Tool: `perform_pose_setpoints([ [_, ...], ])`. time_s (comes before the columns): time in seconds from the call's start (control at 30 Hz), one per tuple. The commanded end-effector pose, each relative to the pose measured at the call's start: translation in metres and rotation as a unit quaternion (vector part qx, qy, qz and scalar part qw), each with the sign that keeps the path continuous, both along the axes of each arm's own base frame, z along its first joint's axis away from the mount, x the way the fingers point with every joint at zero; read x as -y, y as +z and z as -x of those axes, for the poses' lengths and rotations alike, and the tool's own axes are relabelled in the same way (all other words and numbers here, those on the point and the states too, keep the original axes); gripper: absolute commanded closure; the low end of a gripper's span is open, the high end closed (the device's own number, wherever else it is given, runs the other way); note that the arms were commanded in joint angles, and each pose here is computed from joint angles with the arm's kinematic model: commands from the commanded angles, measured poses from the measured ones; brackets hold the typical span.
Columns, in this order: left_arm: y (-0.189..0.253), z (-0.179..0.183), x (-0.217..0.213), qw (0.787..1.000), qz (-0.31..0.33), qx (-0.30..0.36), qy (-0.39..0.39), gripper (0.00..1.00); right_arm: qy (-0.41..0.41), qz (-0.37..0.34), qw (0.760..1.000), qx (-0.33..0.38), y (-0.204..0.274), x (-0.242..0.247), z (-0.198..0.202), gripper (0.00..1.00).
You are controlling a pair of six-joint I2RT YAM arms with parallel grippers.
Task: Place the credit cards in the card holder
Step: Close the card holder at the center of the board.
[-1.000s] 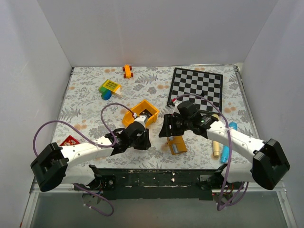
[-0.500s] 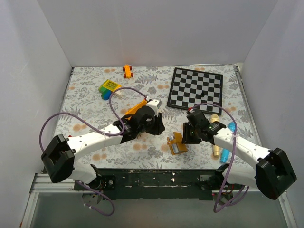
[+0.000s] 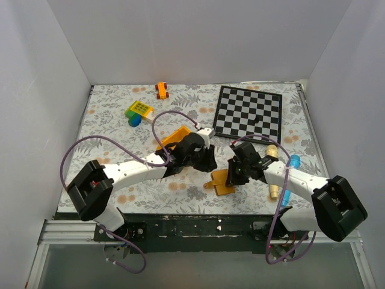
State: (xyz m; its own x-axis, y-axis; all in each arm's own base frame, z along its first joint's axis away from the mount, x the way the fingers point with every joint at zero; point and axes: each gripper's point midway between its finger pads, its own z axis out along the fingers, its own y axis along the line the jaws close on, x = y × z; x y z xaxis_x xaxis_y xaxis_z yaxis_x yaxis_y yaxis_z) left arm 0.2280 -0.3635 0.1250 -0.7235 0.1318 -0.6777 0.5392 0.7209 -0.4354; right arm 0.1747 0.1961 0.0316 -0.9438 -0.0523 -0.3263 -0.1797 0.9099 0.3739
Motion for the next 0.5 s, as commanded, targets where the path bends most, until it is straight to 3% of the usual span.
perform_pose_setpoints([
  [0.0,0.001,0.001,0.02,0.999,0.023,-0.005,-0.036,0.74,0.01,0.001,1.0,-0.003,-0.009,-0.003,-0.001,0.84],
  [0.2,-0.033,0.016,0.018,0.999,0.009,-0.038,-0.035,0.75,-0.003,-0.002,1.0,-0.003,-0.011,-0.001,0.0,0.86],
  [0.47,-0.047,0.024,0.022,0.997,0.025,-0.058,-0.036,0.76,-0.007,-0.009,1.0,-0.01,-0.013,-0.004,0.001,0.85],
])
